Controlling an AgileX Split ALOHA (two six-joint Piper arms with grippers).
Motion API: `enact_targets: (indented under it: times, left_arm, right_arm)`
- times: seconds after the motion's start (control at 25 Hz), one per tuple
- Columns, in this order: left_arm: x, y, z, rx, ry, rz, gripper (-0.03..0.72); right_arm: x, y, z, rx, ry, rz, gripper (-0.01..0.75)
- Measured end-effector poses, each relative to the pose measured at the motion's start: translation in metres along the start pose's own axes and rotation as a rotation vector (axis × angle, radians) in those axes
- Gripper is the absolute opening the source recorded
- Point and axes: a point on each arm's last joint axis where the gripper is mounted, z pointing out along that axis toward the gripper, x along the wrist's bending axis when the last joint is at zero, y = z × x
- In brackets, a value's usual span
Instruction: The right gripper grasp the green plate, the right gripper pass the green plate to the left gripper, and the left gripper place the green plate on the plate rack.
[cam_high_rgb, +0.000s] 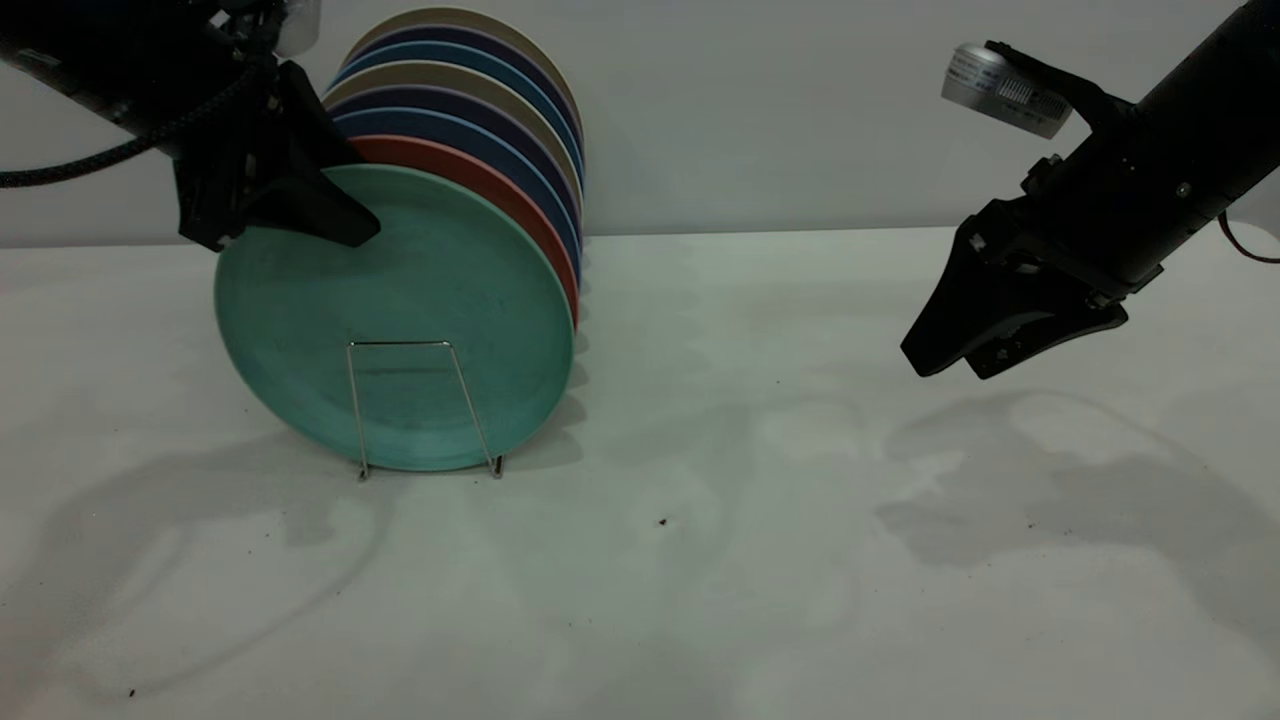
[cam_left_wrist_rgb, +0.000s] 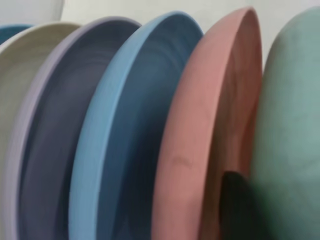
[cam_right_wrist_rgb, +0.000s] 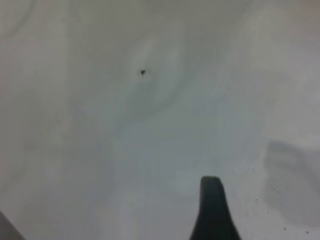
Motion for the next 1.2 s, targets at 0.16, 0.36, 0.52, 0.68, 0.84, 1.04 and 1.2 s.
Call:
enact_targets:
  times: [0.16, 0.36, 0.52, 0.68, 0.84, 1.04, 1.2]
  left_arm:
    - [0.001, 0.015, -0.02, -0.021, 0.012, 0.026, 0.511]
    - [-0.005, 0.033, -0.058, 0.041, 0.006, -0.028, 0.576]
    - [-0.013, 0.04, -0.088, 0.136, 0.015, -0.4, 0.576]
    - [-0.019, 0.035, -0.117, 0.246, 0.108, -0.989, 0.56]
    - [-0.027, 0.021, -0.144, 0.385, 0.193, -1.237, 0.541]
    - [-0.048, 0.017, -0.172, 0.416, 0.229, -1.294, 0.539]
    - [-0.086, 0.022, -0.186, 0.397, 0.244, -1.291, 0.539]
  right_arm:
    - [0.0, 0.0, 0.0, 0.002, -0.001, 0.002, 0.56]
    - [0.0, -0.001, 0.0, 0.006, 0.0, 0.001, 0.56]
    - [0.002, -0.004, -0.002, 0.048, 0.006, 0.009, 0.56]
    - [0.006, -0.005, -0.025, 0.114, -0.092, 0.056, 0.56]
    - [0.022, -0.008, -0.077, 0.18, -0.263, 0.122, 0.56]
    - [0.052, -0.024, -0.159, 0.228, -0.52, 0.186, 0.56]
    - [0.086, -0.04, -0.217, 0.138, -0.615, 0.175, 0.56]
